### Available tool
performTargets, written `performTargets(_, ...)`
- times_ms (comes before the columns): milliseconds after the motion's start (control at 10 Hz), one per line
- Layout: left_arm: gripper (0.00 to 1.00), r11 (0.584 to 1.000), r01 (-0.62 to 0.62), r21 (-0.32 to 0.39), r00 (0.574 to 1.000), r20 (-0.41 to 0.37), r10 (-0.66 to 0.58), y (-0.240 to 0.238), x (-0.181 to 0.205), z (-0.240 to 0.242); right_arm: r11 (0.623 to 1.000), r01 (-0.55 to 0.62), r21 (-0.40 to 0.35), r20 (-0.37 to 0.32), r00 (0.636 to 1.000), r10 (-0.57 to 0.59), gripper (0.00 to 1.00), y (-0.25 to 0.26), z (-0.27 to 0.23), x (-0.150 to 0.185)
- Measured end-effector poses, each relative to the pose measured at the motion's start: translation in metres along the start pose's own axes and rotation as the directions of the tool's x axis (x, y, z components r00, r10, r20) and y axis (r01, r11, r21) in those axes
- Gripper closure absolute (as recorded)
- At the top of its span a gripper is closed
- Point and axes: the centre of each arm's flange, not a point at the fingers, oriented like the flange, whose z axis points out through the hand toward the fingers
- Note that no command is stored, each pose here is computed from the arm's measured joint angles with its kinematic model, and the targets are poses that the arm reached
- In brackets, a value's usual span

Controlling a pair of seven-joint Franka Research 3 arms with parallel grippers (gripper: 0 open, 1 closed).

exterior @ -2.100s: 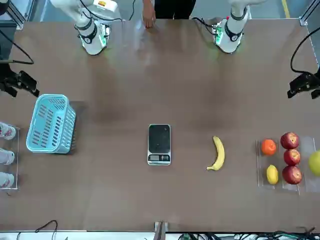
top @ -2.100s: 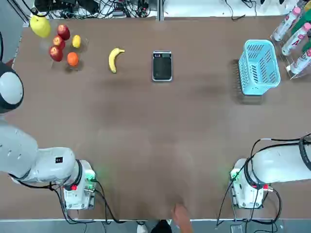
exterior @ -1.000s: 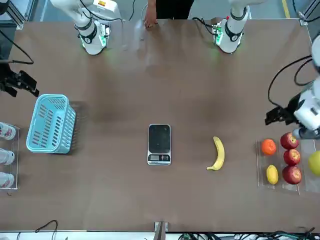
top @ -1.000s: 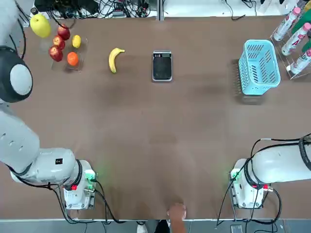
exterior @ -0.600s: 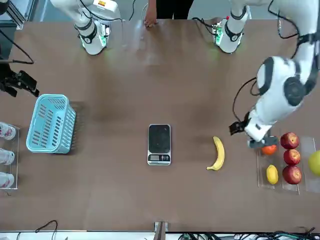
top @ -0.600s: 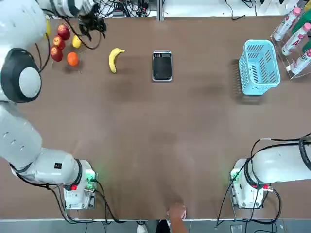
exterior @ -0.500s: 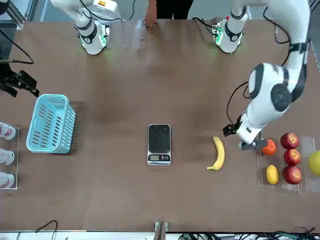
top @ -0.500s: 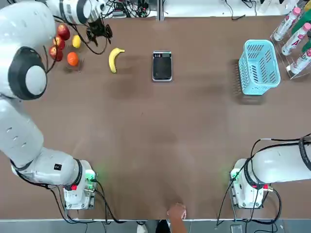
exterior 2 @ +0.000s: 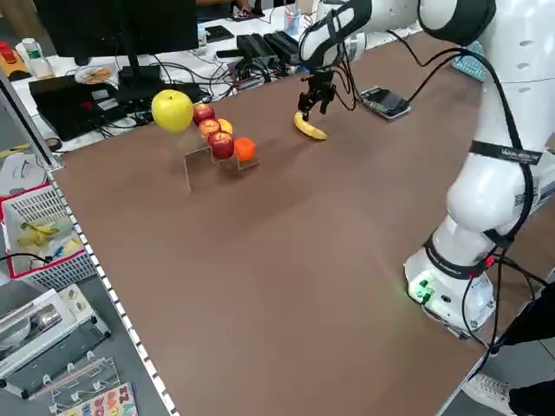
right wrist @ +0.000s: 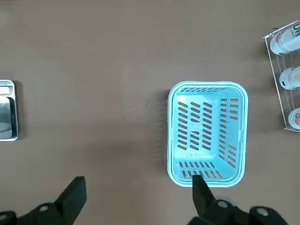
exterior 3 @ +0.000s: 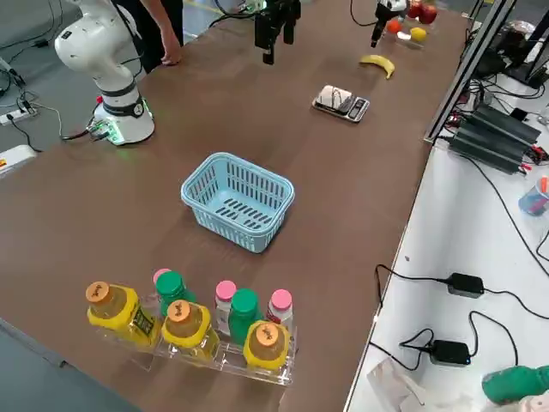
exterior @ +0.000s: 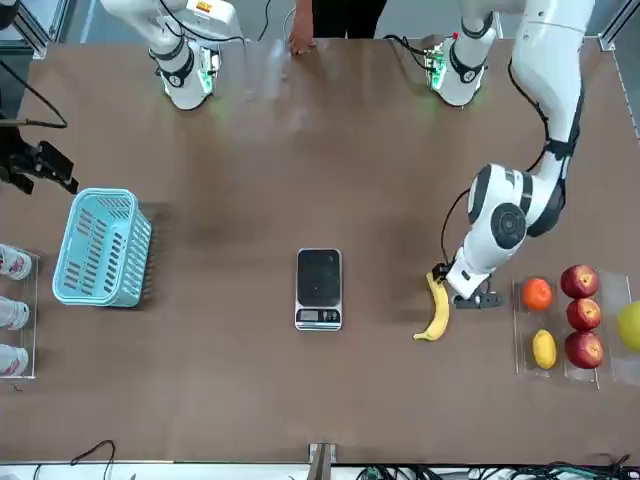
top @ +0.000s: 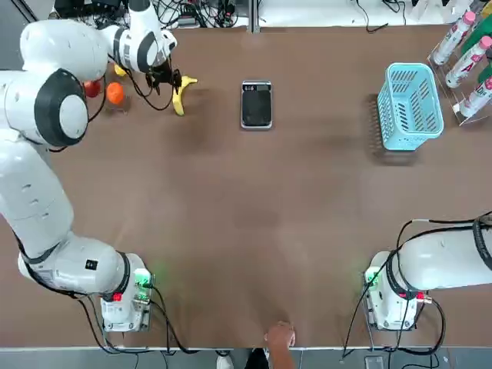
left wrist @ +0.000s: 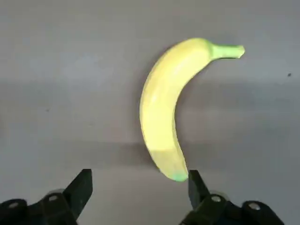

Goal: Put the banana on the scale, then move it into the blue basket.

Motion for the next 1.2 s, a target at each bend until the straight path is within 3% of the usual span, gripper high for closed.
performTargets(600, 0.14, 1.0, -0.008, -0.014, 1.0, -0.007, 0.008, 0.007, 0.015, 0.061, 1.0, -0.004, 0.0, -0.005, 1.0, 0.004, 0.0, 0.002, 0.0, 0.001)
performTargets(800, 0.23, 1.0, -0.007, -0.013, 1.0, -0.006, 0.007, 0.006, 0.021, 0.069, 1.0, -0.009, -0.001, -0.014, 1.0, 0.009, 0.0, 0.005, -0.001, 0.002)
performTargets(1000, 0.55, 1.0, 0.007, -0.015, 1.0, -0.017, -0.007, 0.006, 0.025, 0.064, 1.0, -0.014, -0.001, -0.032, 0.999, 0.014, 0.0, 0.008, -0.002, 0.004)
performTargets(1100, 0.66, 0.999, 0.033, -0.016, 0.999, -0.019, -0.033, 0.007, 0.026, 0.063, 1.0, -0.014, -0.001, -0.034, 0.999, 0.014, 0.0, 0.008, -0.001, 0.004)
performTargets(1200, 0.67, 0.998, 0.053, -0.017, 0.998, -0.021, -0.054, 0.007, 0.027, 0.06, 1.0, -0.014, -0.001, -0.038, 0.999, 0.014, 0.0, 0.008, -0.001, 0.005)
